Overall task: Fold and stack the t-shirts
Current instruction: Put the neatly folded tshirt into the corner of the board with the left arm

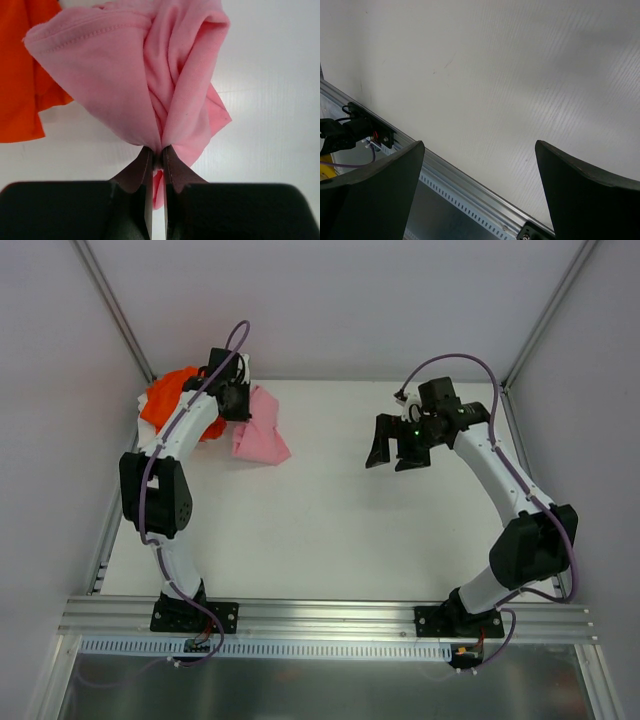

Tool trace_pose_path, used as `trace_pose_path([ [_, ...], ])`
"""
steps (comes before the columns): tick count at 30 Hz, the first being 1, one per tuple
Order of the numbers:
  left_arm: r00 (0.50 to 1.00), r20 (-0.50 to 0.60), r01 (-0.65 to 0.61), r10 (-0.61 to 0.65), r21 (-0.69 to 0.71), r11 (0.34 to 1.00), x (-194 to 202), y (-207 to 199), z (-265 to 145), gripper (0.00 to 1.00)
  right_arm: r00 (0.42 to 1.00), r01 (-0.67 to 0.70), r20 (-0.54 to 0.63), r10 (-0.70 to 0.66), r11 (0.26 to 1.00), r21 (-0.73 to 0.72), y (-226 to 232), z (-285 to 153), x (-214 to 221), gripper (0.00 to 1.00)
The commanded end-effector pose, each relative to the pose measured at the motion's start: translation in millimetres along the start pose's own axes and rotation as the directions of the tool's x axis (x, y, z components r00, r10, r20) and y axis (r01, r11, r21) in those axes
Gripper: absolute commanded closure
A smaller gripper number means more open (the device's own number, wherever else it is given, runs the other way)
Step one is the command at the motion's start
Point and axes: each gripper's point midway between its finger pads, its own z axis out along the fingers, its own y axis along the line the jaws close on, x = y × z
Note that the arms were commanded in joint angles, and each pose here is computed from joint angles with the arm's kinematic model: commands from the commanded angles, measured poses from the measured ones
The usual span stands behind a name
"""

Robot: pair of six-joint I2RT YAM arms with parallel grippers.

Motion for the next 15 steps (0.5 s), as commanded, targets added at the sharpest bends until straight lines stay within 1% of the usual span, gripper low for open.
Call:
trace_pose_path([
  [1, 0.999, 0.041, -0.017, 0.02, -0.06, 0.998, -15.9, 20.2, -22.1, 1.0, 0.998, 0.019, 0.055, -0.018, 1.0, -0.025, 7.6, -15.0, -4.0, 0.01],
  [8, 0.998, 0.062, -0.006, 0.013, -0.108, 0.994, -24.0, 44.3, -27.1, 1.0, 0.998, 0.017, 0.055, -0.016, 1.0, -0.027, 7.1, -16.8, -1.0, 0.01],
  [15, 0.998, 0.063, 0.007, -0.001, -0.101, 0.995, -29.6, 57.8, -23.6, 1.0, 0.999, 0.016, 0.048, -0.015, 1.0, -0.022, 5.9, -16.9, 1.8, 0.0],
])
